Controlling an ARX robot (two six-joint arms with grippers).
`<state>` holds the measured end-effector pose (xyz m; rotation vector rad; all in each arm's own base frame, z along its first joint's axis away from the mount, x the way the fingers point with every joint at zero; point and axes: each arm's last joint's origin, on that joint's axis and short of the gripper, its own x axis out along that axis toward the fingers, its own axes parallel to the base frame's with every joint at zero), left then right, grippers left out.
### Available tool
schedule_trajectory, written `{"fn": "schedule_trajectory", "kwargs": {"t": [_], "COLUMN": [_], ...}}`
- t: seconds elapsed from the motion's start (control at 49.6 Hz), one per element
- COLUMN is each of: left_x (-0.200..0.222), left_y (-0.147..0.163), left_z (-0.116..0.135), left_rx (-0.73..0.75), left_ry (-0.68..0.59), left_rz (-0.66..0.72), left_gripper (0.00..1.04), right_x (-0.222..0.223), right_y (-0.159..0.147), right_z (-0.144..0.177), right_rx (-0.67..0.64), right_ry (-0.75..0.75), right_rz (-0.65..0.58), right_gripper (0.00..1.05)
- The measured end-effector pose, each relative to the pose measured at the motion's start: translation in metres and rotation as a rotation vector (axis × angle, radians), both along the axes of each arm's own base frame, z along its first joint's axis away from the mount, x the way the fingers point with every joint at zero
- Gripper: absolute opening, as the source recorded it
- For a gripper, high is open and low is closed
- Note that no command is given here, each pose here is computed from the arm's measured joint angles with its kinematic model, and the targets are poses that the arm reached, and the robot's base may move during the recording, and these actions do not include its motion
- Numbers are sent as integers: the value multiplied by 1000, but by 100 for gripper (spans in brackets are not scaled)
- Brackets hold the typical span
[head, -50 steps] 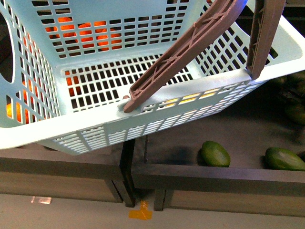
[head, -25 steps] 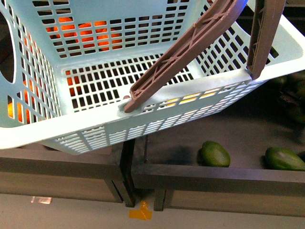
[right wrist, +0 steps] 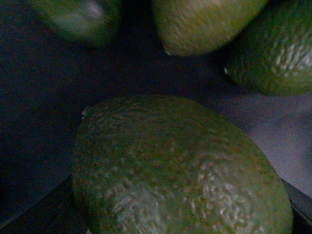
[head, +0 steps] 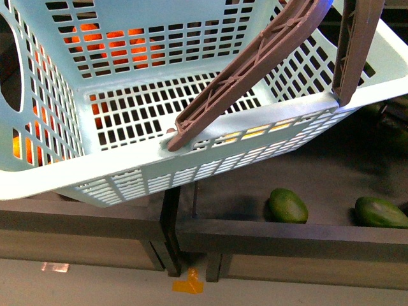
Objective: Pick mango and avocado into basket
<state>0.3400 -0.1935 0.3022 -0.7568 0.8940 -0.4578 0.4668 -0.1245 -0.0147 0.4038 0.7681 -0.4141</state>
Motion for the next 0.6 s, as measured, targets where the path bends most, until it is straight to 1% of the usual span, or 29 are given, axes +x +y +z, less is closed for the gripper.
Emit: {"fn": "schedule_trajectory", "kwargs": {"t": [0.101,0.121,0.262,0.363,0.524,0.604], "left_x": [0,0,0,0,0,0], "left_y": [0,0,0,0,0,0], "left_z": [0,0,0,0,0,0], "left_rx": [0,0,0,0,0,0], "left_ry": [0,0,0,0,0,0], "left_rz": [1,0,0,0,0,0], "left_gripper": [18,18,18,18,18,18], "right_x": [-15,-22,-65,-95,-131,-150], "right_y": [6,8,27,41,63,82], "right_z": [36,48,104,133,171,198], "right_rx": [-25,-32,-64,-66,-55,-58], "right_ry": [-91,-121,-243,-302,-396,-468], "right_rz": [81,108,250,321,407,460], "right_gripper": [79,79,79,79,79,79]}}
